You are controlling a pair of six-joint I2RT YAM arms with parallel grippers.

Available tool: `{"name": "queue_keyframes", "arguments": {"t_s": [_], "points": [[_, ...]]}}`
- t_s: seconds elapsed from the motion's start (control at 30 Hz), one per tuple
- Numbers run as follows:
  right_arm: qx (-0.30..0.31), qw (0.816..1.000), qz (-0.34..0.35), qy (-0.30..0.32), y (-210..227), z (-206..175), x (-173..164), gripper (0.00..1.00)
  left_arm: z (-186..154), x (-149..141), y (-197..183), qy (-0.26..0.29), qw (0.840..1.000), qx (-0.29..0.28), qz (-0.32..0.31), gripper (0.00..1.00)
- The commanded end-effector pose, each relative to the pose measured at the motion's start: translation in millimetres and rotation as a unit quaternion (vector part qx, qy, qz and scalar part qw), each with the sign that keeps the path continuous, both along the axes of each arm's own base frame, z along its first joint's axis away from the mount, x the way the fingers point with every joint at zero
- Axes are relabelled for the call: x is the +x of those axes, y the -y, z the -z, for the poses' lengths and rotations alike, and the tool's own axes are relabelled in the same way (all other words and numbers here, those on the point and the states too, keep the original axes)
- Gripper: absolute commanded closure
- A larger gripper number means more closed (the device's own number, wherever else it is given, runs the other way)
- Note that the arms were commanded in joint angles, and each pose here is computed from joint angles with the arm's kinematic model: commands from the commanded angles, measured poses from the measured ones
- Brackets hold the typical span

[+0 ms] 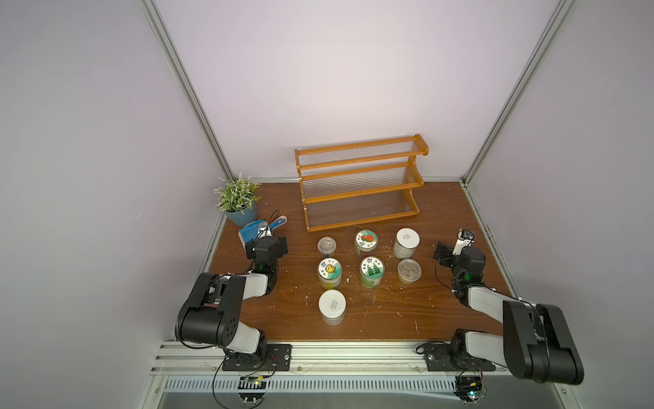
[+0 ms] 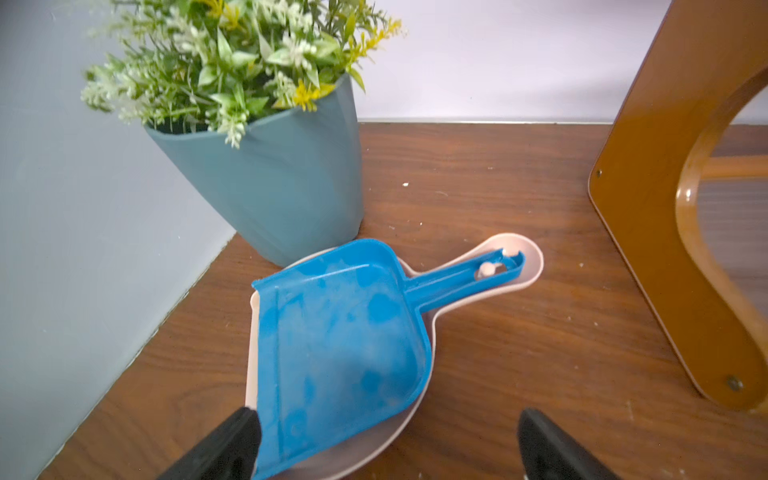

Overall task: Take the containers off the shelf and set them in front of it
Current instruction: Reset both arms

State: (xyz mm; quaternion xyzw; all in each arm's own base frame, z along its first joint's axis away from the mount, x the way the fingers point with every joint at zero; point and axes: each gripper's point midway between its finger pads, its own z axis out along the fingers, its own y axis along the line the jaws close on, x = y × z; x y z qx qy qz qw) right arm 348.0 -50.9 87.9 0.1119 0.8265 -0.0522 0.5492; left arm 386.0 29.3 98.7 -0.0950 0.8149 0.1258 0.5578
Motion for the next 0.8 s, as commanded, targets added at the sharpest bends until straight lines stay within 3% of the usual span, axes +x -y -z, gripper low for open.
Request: {"name": "queue_keyframes", "arguments": {"t_s": [0.0, 0.1, 0.2, 0.43, 0.77], "points": [[-0.019, 0.995, -0.037, 0.091, -10, -43, 26, 0.01, -18, 11, -7, 0.028, 0.999, 0.018, -0.008, 0.0], [-0.018, 0.995, -0.068, 0.075, -19, -39, 36, 0.01, -18, 14, -6, 0.03, 0.999, 0.019, 0.004, 0.0], [-0.009, 0.988, -0.093, 0.125, -31, -49, 29, 0.01, -20, 17, -3, 0.04, 0.999, 0.025, 0.017, 0.0], [-0.03, 0.986, -0.115, 0.118, -45, -42, 32, 0.0, -19, 12, -4, 0.054, 0.998, 0.018, 0.023, 0.0], [-0.045, 0.985, -0.106, 0.129, -47, -36, 25, 0.01, -27, -3, -12, 0.083, 0.996, 0.014, -0.002, 0.0]]}}
